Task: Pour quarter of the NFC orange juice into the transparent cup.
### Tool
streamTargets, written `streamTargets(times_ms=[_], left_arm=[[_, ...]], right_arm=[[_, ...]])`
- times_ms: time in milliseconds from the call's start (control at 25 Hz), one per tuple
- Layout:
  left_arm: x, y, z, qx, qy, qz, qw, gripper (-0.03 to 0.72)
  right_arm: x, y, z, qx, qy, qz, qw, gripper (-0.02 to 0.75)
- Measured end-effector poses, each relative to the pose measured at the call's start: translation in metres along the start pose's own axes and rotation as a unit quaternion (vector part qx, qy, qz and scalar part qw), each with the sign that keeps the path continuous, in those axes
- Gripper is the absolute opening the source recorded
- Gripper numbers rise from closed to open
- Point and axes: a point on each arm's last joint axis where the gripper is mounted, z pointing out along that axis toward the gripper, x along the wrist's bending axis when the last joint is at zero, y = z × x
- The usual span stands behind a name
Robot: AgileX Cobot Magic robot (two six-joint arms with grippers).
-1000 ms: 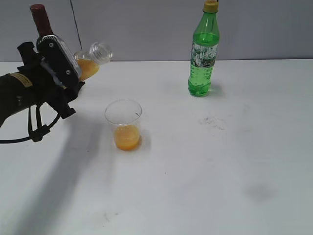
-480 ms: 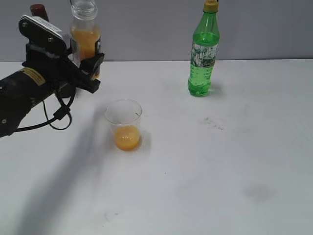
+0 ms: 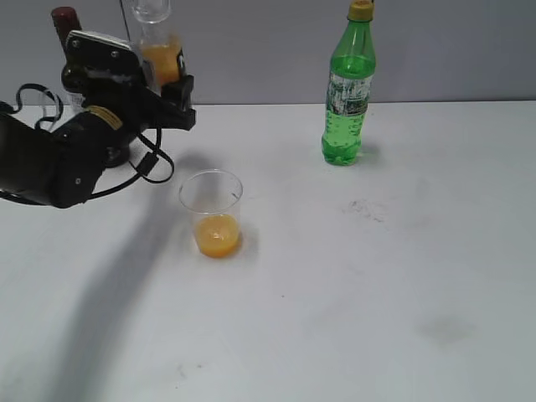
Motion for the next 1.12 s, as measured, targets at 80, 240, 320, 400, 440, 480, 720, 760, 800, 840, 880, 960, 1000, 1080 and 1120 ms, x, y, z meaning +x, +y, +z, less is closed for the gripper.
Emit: streamTargets(times_ms=[80, 240, 320, 400, 440, 480, 720, 760, 800, 840, 880, 960, 1000, 1080, 1120], left_arm=[[-0.002, -0.012, 0.006, 0.01, -0.001, -0.017, 1.0, 0.479], [-0.007, -0.04, 0.009, 0.042, -0.005, -0.03, 0.999, 0.479], [-0.008, -0.051, 0.009, 0.056, -0.005, -0.038, 0.998, 0.479], [-0.009, -0.058, 0.009, 0.065, -0.006, -0.041, 0.997, 0.479], [-0.01, -0.061, 0.009, 0.068, -0.006, -0.041, 0.997, 0.479], [-0.01, -0.062, 0.009, 0.07, -0.006, -0.041, 0.997, 0.479], [-0.013, -0.063, 0.009, 0.072, -0.029, -0.034, 0.996, 0.479], [-0.013, -0.064, 0.009, 0.073, -0.032, -0.036, 0.996, 0.479], [-0.012, -0.064, 0.009, 0.074, -0.032, -0.038, 0.996, 0.479], [-0.011, -0.064, 0.009, 0.076, -0.031, -0.04, 0.996, 0.482], [-0.009, -0.065, 0.009, 0.076, -0.029, -0.044, 0.996, 0.491], [-0.006, -0.065, 0.009, 0.076, -0.025, -0.05, 0.996, 0.51], [-0.004, -0.064, 0.01, 0.072, -0.022, -0.054, 0.996, 0.52], [-0.003, -0.062, 0.011, 0.062, -0.02, -0.062, 0.996, 0.532], [-0.003, -0.061, 0.011, 0.06, -0.02, -0.062, 0.996, 0.535]], right_arm=[[0.0, 0.0, 0.0, 0.0, 0.0, 0.0, 1.0, 0.59], [0.0, 0.0, 0.0, 0.0, 0.0, 0.0, 1.0, 0.59], [0.0, 0.0, 0.0, 0.0, 0.0, 0.0, 1.0, 0.59], [0.0, 0.0, 0.0, 0.0, 0.0, 0.0, 1.0, 0.59], [0.0, 0.0, 0.0, 0.0, 0.0, 0.0, 1.0, 0.59], [0.0, 0.0, 0.0, 0.0, 0.0, 0.0, 1.0, 0.59], [0.0, 0.0, 0.0, 0.0, 0.0, 0.0, 1.0, 0.59], [0.0, 0.0, 0.0, 0.0, 0.0, 0.0, 1.0, 0.59], [0.0, 0.0, 0.0, 0.0, 0.0, 0.0, 1.0, 0.59], [0.0, 0.0, 0.0, 0.0, 0.0, 0.0, 1.0, 0.59], [0.0, 0.0, 0.0, 0.0, 0.0, 0.0, 1.0, 0.59], [0.0, 0.0, 0.0, 0.0, 0.0, 0.0, 1.0, 0.59], [0.0, 0.0, 0.0, 0.0, 0.0, 0.0, 1.0, 0.59], [0.0, 0.0, 0.0, 0.0, 0.0, 0.0, 1.0, 0.59], [0.0, 0.0, 0.0, 0.0, 0.0, 0.0, 1.0, 0.59]])
